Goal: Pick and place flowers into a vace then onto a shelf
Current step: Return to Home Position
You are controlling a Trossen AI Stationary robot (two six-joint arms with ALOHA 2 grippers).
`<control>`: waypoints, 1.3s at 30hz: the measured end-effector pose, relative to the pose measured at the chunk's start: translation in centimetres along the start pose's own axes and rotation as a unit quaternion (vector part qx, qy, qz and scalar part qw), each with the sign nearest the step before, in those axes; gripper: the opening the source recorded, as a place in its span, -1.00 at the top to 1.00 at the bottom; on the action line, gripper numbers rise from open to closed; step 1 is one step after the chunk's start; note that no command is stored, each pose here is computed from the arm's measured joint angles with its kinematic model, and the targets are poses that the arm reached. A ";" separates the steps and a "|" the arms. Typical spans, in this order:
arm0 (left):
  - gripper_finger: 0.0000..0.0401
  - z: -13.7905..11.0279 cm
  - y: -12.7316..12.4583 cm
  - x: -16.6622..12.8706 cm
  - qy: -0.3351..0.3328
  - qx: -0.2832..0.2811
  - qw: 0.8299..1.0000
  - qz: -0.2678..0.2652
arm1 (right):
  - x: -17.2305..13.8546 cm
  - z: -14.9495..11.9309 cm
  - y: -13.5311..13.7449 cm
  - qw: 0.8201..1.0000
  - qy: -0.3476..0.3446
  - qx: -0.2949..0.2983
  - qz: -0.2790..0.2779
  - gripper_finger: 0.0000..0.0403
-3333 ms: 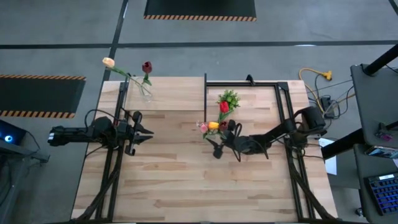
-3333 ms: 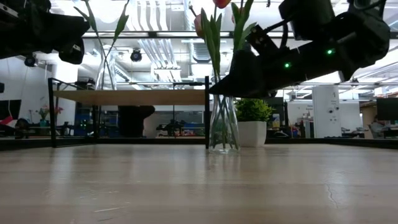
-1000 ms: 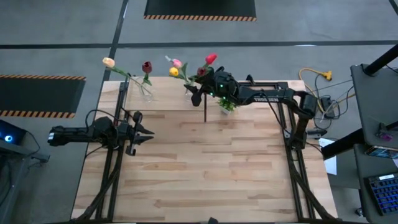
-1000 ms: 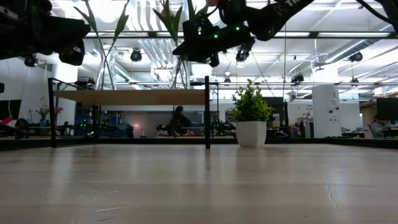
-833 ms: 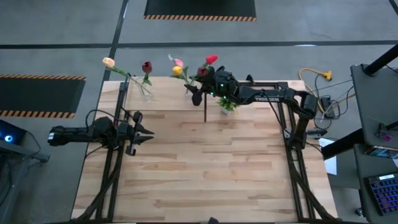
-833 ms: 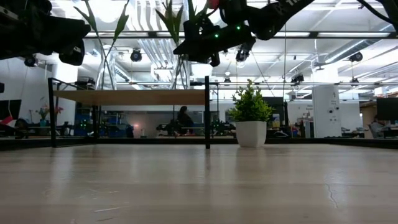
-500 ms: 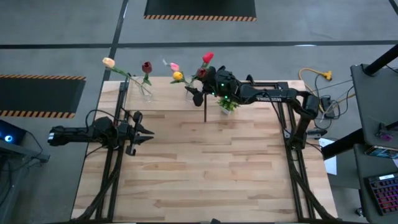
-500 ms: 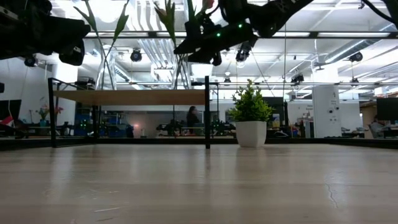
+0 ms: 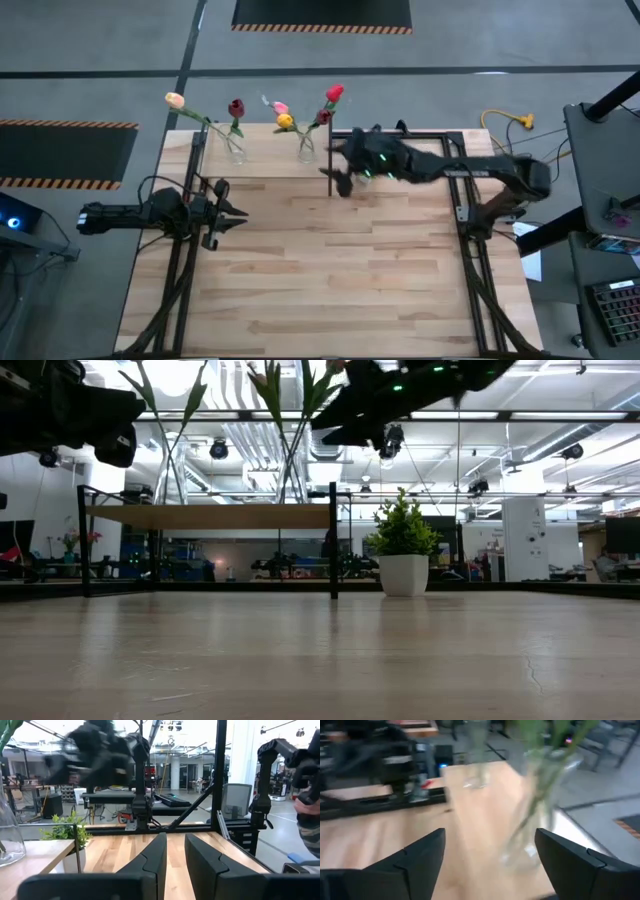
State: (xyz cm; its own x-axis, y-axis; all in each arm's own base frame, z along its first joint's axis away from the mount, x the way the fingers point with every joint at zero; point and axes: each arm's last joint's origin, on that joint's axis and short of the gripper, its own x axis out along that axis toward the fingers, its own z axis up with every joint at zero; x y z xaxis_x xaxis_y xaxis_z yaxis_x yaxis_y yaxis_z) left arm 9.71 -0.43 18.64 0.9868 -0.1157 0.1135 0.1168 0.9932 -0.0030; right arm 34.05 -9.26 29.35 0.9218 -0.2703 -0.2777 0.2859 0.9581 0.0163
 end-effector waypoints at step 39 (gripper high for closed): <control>0.75 -0.6 0.3 0.0 0.029 -0.025 0.998 0.056 | -22.3 -18.2 3.1 0.965 -0.208 0.006 0.161 0.32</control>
State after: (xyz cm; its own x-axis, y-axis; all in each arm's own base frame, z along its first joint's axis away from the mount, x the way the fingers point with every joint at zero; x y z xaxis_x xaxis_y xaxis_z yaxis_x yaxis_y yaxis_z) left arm 9.78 -0.11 18.05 0.9986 -0.0068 0.0528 0.0102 0.9980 -0.0627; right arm 9.56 1.45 18.10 0.9880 0.0246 0.1523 -0.0326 0.9982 0.0497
